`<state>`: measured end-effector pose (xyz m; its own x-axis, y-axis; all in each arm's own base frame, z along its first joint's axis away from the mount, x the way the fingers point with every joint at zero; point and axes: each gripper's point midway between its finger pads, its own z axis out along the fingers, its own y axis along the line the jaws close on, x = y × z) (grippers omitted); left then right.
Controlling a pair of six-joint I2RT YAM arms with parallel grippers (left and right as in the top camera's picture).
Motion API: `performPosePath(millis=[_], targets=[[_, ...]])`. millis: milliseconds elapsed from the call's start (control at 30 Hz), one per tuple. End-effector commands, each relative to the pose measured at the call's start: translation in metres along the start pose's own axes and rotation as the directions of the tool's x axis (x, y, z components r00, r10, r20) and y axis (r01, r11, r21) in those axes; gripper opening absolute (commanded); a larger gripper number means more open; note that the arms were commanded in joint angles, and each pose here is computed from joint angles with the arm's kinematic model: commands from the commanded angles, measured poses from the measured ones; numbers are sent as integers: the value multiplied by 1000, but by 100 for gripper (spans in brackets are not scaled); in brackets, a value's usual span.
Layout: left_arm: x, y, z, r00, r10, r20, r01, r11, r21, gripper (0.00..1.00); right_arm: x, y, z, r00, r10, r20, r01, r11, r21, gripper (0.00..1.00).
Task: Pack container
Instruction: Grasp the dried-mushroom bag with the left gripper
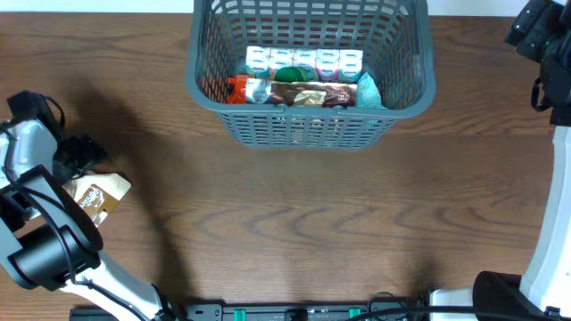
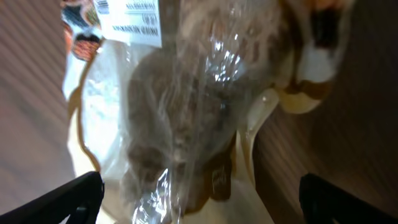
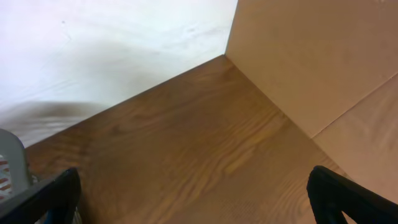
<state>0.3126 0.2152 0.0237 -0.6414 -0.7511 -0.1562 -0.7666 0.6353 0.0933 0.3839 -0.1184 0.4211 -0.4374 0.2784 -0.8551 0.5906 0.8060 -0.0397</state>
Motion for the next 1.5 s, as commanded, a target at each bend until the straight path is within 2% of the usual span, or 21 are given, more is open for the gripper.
performPosePath(millis=[0, 800, 900, 1100, 1167, 1267, 1433, 1467], targets=[[6, 2, 12, 1000, 23, -7, -23, 1000, -4, 98, 0, -2, 1, 1000, 17, -2, -17, 1000, 7, 99], [18, 22, 42, 1000, -15, -22, 14, 1000, -14, 100, 0, -2, 1, 1000, 16, -2, -16, 1000, 7, 99], [21, 22, 45, 999, -13, -36, 12, 1000, -18, 89, 0, -2, 1, 1000, 17, -2, -17, 1000, 7, 99], [23, 22, 48, 999, -11, -48, 10, 1000, -21, 85, 0, -2, 1, 1000, 16, -2, -16, 1000, 7, 99], [24, 22, 48, 999, -7, -53, 5, 1000, -22, 73, 0, -2, 1, 1000, 16, -2, -16, 1000, 7, 99], [29, 14, 48, 994, 87, -72, -85, 996, 36, 28, 0, -2, 1, 1000, 16, -2, -16, 1000, 7, 99], [31, 10, 47, 990, 121, -78, -117, 991, 60, 6, 0, -2, 1, 1000, 17, -2, -17, 1000, 8, 99], [31, 10, 47, 989, 122, -78, -117, 991, 60, 6, 0, -2, 1, 1000, 17, -2, -17, 1000, 7, 99]])
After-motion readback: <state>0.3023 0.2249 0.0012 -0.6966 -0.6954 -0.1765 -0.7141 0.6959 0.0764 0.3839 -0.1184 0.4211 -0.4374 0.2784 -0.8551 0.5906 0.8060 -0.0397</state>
